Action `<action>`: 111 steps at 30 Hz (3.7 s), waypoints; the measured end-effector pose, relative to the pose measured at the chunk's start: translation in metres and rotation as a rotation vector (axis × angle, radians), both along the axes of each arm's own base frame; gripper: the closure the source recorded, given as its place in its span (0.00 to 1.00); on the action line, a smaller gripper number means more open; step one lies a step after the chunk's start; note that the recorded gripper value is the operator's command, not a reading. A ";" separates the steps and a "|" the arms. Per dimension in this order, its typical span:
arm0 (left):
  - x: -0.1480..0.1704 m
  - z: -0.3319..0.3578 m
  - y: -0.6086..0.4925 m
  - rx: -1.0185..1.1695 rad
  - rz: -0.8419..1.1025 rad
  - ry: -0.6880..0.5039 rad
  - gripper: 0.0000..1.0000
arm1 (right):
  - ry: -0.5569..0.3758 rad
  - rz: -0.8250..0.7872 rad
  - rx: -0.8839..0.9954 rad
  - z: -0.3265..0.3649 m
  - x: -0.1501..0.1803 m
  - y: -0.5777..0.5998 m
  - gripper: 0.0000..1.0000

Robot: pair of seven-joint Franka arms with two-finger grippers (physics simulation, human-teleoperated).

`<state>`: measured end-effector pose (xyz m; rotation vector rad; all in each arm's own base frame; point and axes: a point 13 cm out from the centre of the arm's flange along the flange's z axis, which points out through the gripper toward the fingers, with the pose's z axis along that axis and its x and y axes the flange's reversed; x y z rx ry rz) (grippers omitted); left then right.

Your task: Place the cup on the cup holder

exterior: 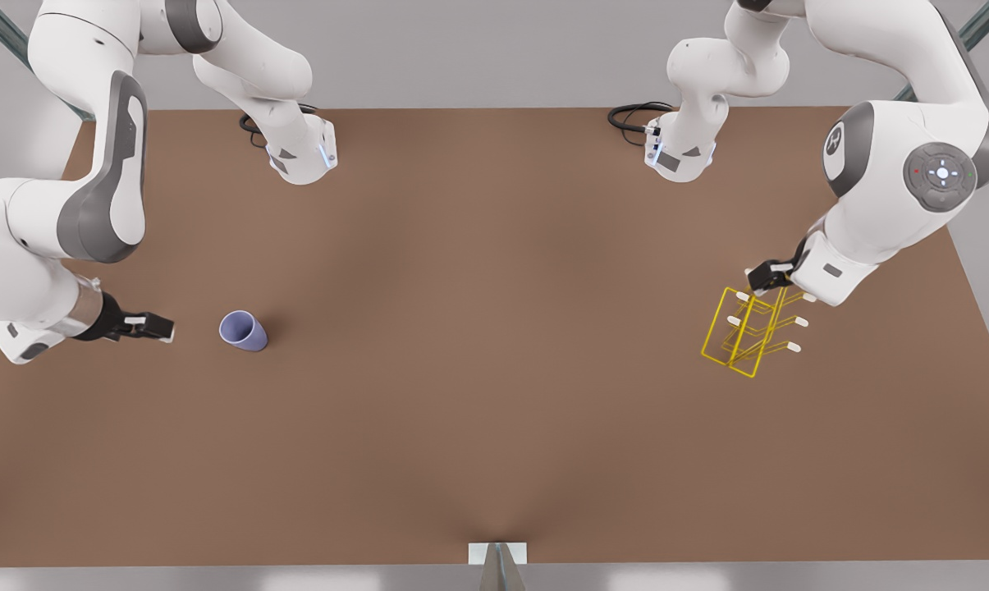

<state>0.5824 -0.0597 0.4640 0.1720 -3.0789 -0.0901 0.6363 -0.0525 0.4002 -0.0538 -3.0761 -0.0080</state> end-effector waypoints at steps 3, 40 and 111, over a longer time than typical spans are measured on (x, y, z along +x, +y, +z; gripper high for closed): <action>0.003 -0.001 0.000 0.001 0.015 -0.011 0.00 | -0.012 0.002 -0.001 0.001 0.003 0.000 0.00; -0.010 -0.048 -0.007 -0.030 -0.022 0.068 0.00 | 0.215 0.057 0.037 -0.251 -0.095 0.050 0.00; -0.019 0.014 -0.043 -0.108 -0.153 0.077 0.00 | 0.121 -0.352 1.099 -0.294 -0.036 0.665 0.79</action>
